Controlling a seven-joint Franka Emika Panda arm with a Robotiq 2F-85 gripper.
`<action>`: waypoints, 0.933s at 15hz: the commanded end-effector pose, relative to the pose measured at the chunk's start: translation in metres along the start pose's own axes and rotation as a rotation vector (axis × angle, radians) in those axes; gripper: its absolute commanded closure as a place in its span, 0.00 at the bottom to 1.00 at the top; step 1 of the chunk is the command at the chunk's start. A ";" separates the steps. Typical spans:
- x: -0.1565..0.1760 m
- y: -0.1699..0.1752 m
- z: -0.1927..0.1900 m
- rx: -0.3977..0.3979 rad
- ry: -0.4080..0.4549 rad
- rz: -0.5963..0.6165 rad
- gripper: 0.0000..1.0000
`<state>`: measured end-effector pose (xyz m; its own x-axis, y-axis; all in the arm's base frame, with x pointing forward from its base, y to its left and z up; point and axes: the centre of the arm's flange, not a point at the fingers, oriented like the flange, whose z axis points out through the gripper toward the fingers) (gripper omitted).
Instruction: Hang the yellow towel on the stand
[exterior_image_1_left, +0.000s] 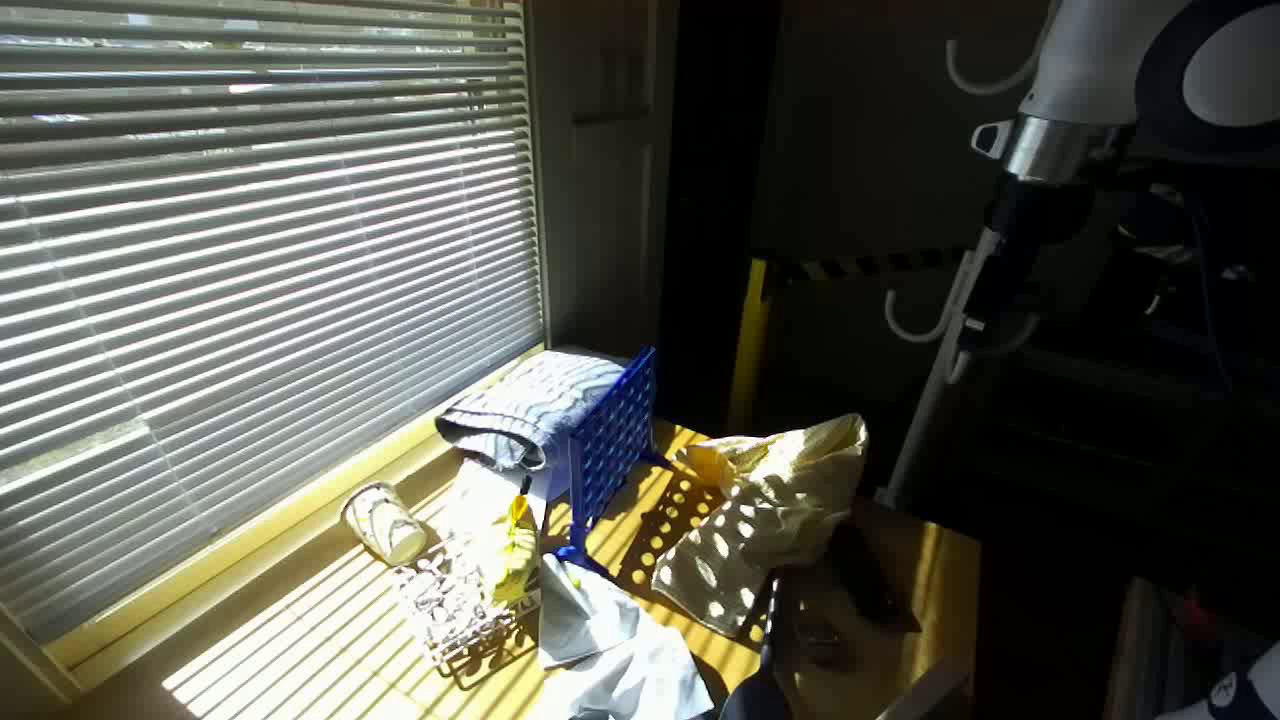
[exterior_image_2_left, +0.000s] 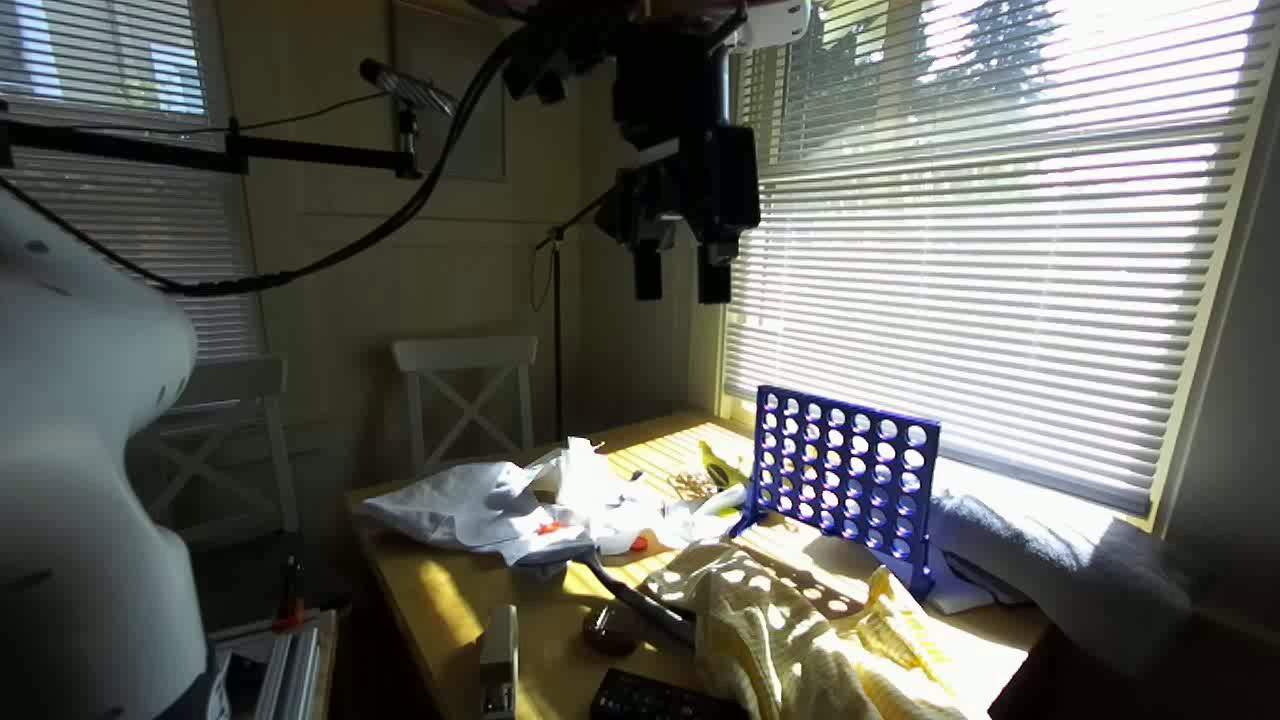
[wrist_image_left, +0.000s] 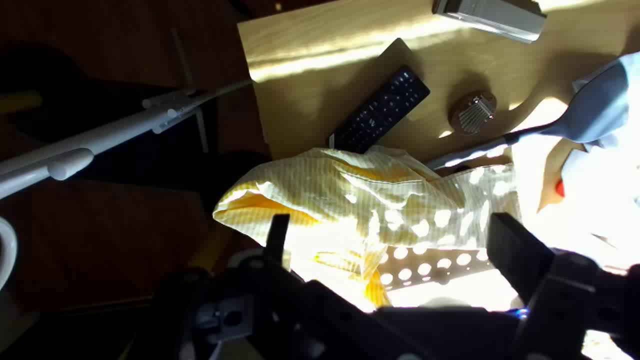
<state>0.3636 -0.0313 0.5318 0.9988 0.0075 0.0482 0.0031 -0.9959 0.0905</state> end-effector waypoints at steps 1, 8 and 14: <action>0.000 0.000 0.000 0.000 0.000 0.000 0.00; 0.020 -0.006 0.024 -0.010 0.009 0.048 0.00; 0.080 -0.030 0.097 -0.010 0.179 0.169 0.00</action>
<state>0.4150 -0.0183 0.4756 0.9764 -0.0972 0.1927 -0.1140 -0.9904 0.0783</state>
